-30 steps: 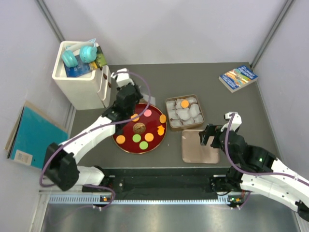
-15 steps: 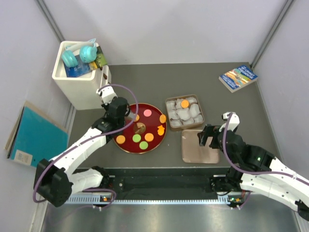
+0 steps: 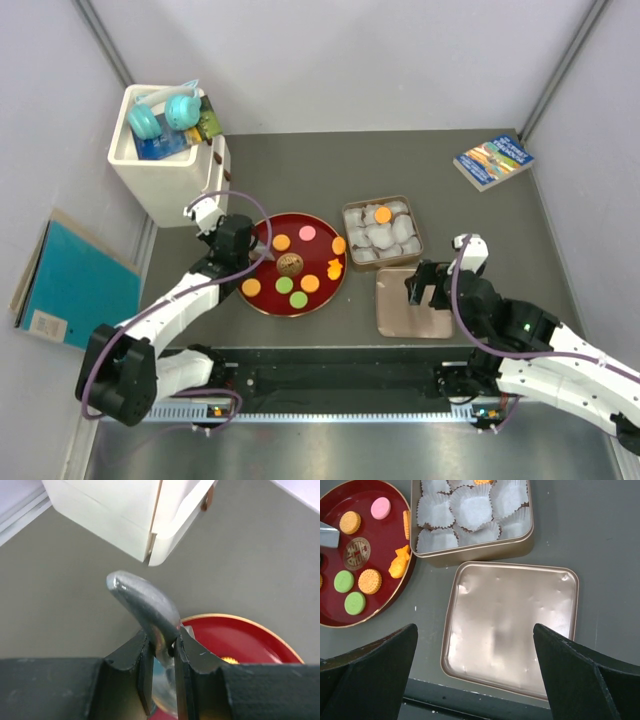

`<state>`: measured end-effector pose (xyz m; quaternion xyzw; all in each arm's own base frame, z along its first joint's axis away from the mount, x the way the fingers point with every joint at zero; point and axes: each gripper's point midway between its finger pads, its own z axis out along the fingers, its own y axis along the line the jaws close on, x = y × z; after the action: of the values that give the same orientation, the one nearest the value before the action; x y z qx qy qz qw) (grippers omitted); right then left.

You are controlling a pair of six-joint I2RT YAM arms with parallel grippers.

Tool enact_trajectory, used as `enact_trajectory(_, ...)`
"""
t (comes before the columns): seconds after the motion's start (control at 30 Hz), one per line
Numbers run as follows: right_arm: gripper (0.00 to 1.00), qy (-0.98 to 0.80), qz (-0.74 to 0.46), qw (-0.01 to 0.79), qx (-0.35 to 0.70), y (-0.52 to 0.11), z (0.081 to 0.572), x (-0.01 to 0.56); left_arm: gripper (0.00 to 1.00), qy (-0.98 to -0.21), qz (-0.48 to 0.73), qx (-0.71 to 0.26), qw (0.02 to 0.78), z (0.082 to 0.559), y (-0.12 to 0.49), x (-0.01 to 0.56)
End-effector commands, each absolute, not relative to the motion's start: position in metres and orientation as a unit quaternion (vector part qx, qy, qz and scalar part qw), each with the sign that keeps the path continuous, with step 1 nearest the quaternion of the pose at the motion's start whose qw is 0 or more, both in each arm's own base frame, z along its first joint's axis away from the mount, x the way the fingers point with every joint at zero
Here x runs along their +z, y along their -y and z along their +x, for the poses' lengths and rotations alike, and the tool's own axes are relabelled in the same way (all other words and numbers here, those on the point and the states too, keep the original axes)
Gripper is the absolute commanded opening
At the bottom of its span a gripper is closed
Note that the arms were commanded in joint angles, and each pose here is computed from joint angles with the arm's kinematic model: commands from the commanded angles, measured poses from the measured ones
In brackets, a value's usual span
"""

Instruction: Pack the cookies

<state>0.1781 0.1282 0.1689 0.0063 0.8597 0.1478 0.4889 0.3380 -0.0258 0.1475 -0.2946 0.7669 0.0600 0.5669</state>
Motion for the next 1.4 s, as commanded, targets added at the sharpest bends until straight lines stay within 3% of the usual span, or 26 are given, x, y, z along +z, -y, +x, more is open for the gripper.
enact_trajectory(0.0,0.98,-0.849,0.018,0.501,0.167,-0.133,0.181,0.18,0.0,-0.764,-0.299,0.011,0.571,0.347,0.04,0.125)
enact_trajectory(0.47,0.98,-0.851,0.013,0.498,0.164,-0.136,0.183,0.173,0.0,-0.723,-0.312,-0.092,0.609,0.35,0.04,0.091)
enact_trajectory(1.37,0.99,-0.858,0.009,0.489,0.16,-0.143,0.185,0.165,0.0,-0.683,-0.333,-0.079,0.645,0.401,0.045,0.088)
